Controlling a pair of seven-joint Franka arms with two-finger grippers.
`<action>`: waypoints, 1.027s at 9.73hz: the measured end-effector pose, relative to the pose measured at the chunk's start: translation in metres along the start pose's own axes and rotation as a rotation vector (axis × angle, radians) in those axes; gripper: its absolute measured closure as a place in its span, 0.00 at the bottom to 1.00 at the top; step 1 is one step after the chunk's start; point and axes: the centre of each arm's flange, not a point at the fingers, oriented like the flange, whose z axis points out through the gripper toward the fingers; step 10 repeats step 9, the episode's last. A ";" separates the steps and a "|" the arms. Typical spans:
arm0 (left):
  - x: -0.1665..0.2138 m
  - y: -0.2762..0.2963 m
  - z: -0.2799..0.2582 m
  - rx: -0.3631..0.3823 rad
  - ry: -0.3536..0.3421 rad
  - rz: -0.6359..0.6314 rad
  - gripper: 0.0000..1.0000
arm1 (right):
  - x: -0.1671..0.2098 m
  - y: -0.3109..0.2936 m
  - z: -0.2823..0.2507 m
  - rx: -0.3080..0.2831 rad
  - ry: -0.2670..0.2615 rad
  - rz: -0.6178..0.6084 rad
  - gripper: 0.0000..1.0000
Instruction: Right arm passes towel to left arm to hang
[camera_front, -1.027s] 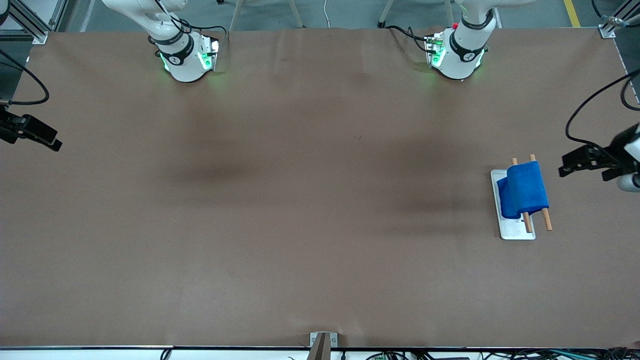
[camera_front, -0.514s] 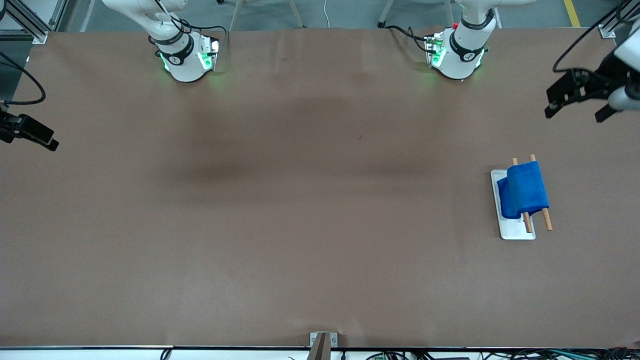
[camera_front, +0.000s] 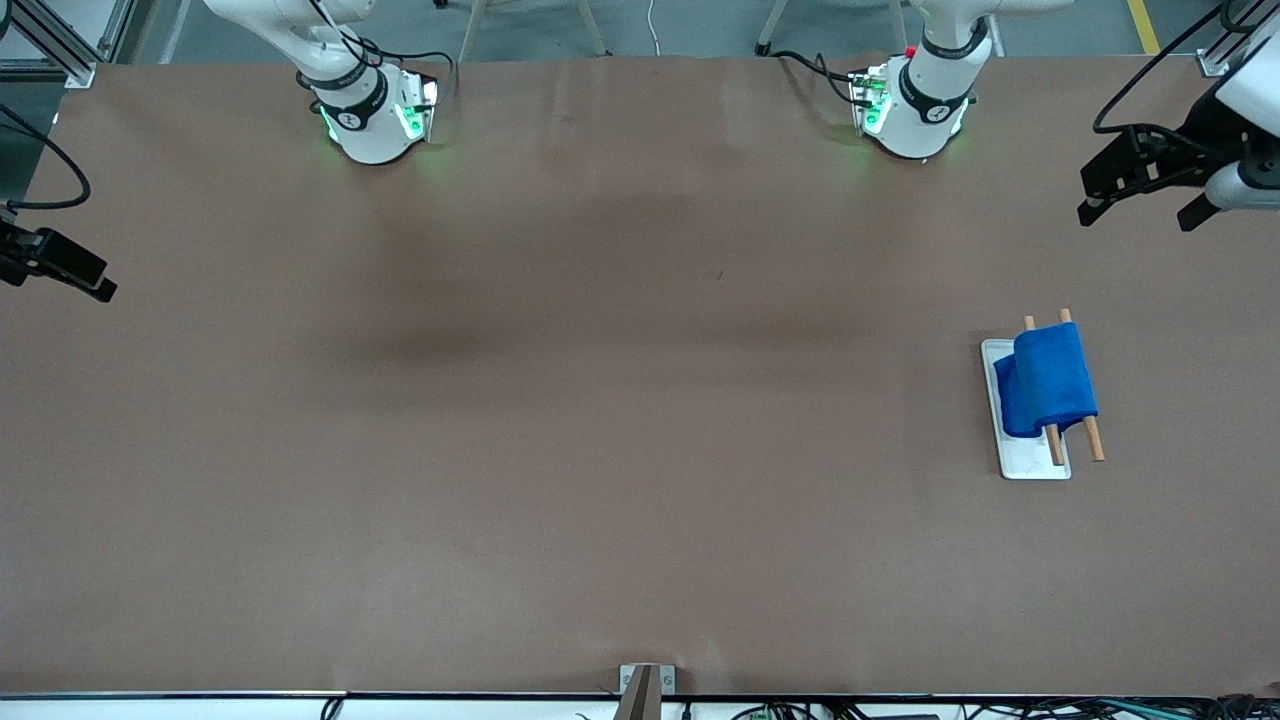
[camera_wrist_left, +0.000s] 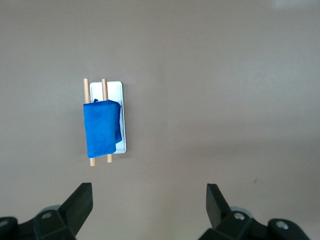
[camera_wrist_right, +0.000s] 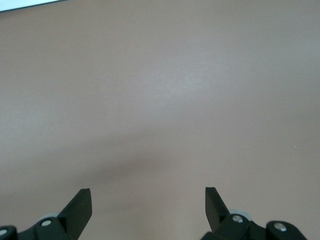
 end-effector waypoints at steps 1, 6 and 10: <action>0.004 0.003 0.003 -0.001 -0.009 -0.013 0.00 | 0.000 0.000 0.000 0.000 0.000 0.000 0.00; -0.003 0.015 0.006 0.002 -0.035 -0.018 0.00 | 0.000 0.000 0.000 0.000 0.000 0.000 0.00; -0.004 0.014 0.008 0.003 -0.040 -0.018 0.00 | 0.000 0.000 0.000 0.000 0.000 0.000 0.00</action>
